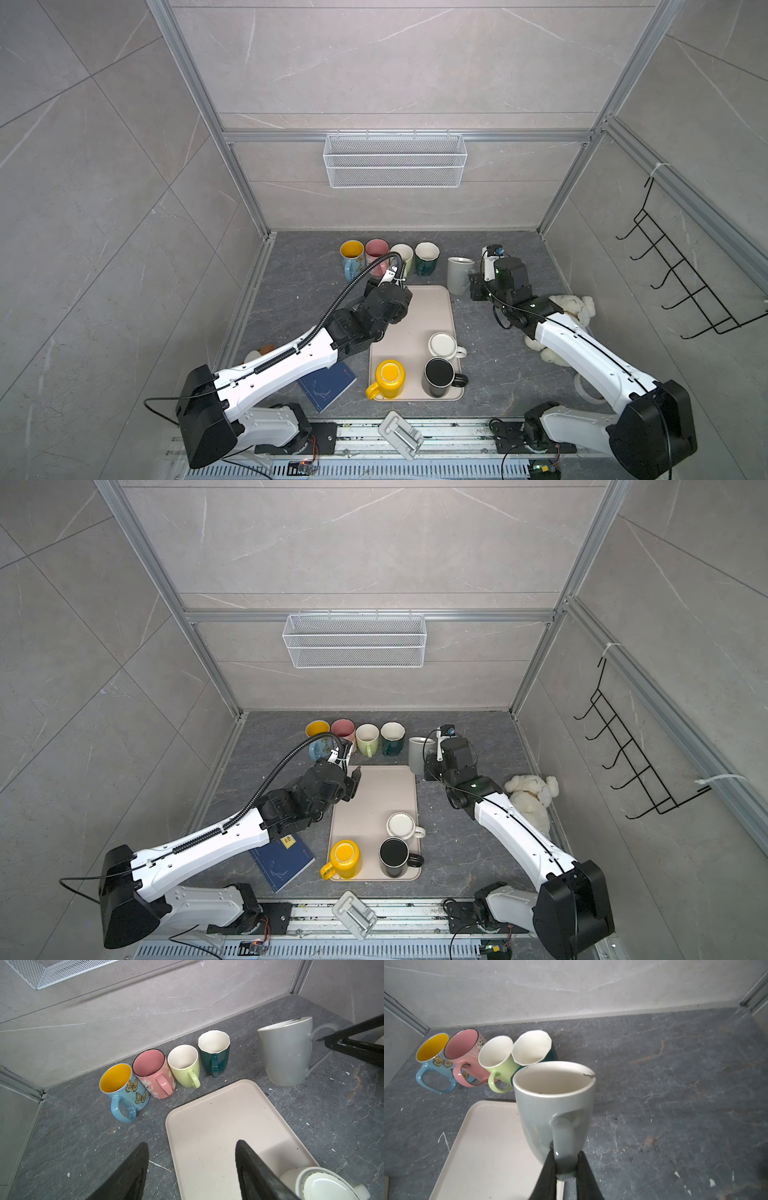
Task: Turn the mug right side up
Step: Place the mug at the top-center of the table.
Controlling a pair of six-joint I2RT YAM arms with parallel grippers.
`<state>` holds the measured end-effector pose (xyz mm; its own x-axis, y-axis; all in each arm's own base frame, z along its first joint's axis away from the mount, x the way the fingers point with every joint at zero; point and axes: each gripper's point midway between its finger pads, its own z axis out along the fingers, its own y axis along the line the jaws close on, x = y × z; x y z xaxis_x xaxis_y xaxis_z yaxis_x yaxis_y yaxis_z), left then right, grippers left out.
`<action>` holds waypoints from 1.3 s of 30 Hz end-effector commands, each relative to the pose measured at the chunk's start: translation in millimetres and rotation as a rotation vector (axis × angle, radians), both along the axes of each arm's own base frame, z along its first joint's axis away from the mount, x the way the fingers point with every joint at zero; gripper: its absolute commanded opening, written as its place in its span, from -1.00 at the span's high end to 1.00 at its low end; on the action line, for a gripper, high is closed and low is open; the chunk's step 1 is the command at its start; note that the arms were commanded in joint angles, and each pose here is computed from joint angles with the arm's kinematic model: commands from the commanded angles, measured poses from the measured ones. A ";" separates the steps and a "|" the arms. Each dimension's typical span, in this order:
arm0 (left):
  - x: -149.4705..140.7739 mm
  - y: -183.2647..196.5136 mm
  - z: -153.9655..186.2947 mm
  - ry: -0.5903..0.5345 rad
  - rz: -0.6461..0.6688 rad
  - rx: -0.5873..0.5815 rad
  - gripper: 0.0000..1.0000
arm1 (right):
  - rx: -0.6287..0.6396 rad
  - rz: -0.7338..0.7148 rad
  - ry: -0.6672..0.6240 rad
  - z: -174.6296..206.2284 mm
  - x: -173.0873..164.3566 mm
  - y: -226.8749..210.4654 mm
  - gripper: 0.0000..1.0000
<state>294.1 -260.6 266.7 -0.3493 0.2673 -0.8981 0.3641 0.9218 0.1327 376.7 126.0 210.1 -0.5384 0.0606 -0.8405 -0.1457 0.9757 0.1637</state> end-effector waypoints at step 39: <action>6.8 17.9 32.9 -0.045 0.069 -0.077 -0.37 | -0.103 -0.134 -0.297 -44.4 91.4 -0.2 1.00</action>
